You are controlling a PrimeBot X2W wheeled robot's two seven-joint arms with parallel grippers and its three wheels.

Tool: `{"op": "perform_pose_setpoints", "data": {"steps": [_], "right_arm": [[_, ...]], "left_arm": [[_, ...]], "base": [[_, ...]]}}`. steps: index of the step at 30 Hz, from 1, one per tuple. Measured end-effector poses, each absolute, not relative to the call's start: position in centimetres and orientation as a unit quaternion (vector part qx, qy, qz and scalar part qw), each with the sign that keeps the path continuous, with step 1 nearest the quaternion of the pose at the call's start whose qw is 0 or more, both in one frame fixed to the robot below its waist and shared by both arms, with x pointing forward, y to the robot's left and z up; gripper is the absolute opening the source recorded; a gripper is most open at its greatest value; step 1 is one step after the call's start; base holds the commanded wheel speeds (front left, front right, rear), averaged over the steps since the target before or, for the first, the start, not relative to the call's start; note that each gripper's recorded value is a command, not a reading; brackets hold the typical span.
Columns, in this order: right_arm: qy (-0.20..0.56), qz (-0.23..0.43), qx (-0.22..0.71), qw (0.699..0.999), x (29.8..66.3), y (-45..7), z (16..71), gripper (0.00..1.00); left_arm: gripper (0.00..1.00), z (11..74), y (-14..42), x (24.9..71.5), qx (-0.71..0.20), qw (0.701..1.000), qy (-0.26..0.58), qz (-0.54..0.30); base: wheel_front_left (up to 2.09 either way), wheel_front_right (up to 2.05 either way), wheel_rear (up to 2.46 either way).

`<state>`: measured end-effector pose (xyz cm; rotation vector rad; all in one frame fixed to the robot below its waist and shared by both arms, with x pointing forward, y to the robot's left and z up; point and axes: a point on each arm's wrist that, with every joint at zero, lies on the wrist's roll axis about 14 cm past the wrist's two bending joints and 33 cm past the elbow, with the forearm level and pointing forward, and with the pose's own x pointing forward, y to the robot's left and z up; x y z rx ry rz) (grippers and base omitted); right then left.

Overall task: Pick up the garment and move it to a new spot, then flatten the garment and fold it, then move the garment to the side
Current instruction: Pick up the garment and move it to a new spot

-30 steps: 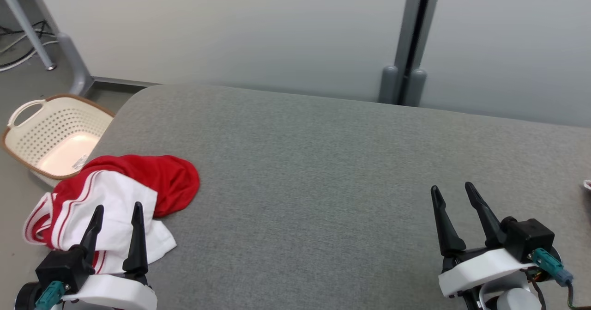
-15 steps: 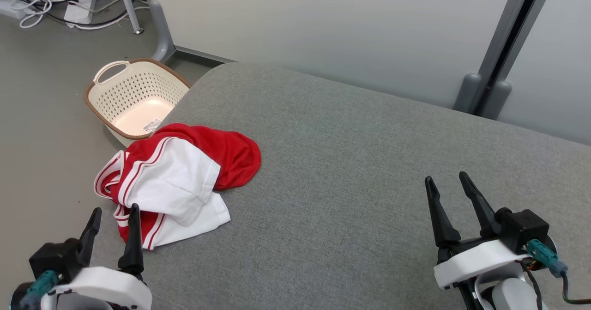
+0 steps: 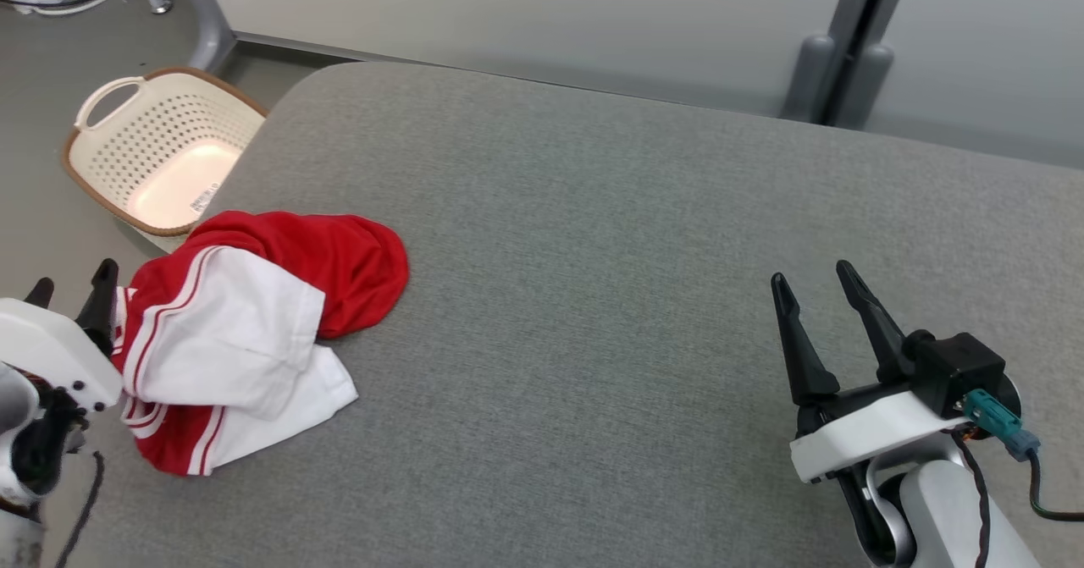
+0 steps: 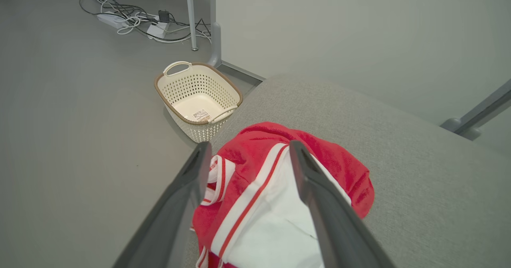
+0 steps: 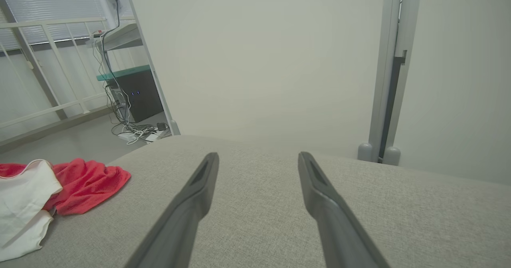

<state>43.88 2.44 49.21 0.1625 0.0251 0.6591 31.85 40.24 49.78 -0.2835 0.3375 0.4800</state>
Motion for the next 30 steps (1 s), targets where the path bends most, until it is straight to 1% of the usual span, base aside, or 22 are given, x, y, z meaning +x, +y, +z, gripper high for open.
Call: {"op": "perform_pose_setpoints", "data": {"steps": [3, 6, 7, 9, 16, 17, 18, 19, 23, 30], "right_arm": [[0.016, 0.310, 0.081, 0.947, 44.4, 1.4, 48.8, 1.00], [0.021, 0.292, 0.081, 0.953, 45.0, 0.0, 48.2, 1.00], [0.021, 0.292, 0.081, 0.953, 45.0, 0.0, 48.2, 1.00], [0.028, 0.280, 0.082, 0.956, 45.1, -0.9, 47.5, 1.00], [0.043, 0.251, 0.081, 0.964, 45.6, -3.2, 46.0, 1.00], [0.043, 0.249, 0.080, 0.964, 45.7, -3.3, 46.0, 1.00], [0.043, 0.247, 0.081, 0.965, 45.7, -3.5, 46.0, 1.00], [0.042, 0.247, 0.081, 0.965, 45.8, -3.5, 46.0, 1.00], [0.040, 0.243, 0.079, 0.966, 45.7, -3.8, 46.2, 1.00], [0.019, 0.241, 0.082, 0.967, 44.8, -3.7, 48.1, 1.00]], "left_arm": [[1.00, 47.5, 41.0, 33.1, -0.160, 0.931, 0.224, 0.238], [1.00, 44.5, 40.6, 34.0, -0.181, 0.912, 0.285, 0.232], [1.00, 44.5, 40.6, 34.0, -0.181, 0.912, 0.285, 0.232], [1.00, 42.1, 40.0, 33.9, -0.190, 0.897, 0.327, 0.229], [1.00, 36.1, 38.0, 33.1, -0.214, 0.856, 0.413, 0.224], [0.49, 35.6, 37.8, 32.9, -0.217, 0.853, 0.418, 0.225], [0.03, 35.4, 37.8, 32.9, -0.217, 0.852, 0.420, 0.224], [0.00, 35.3, 37.9, 33.0, -0.216, 0.853, 0.418, 0.224], [0.00, 35.9, 38.4, 33.2, -0.197, 0.867, 0.400, 0.221], [0.00, 41.5, 39.5, 36.6, -0.131, 0.921, 0.318, 0.183]], "base": [[0.00, 0.00, 0.00], [0.00, 0.00, 0.00], [0.00, 0.00, 0.00], [0.00, 0.00, 0.00], [0.00, 0.00, 0.00], [0.00, 0.00, 0.00], [0.00, 0.00, 0.00], [0.00, 0.00, 0.00], [0.00, 0.00, 0.00], [0.00, 0.00, 0.00]]}}
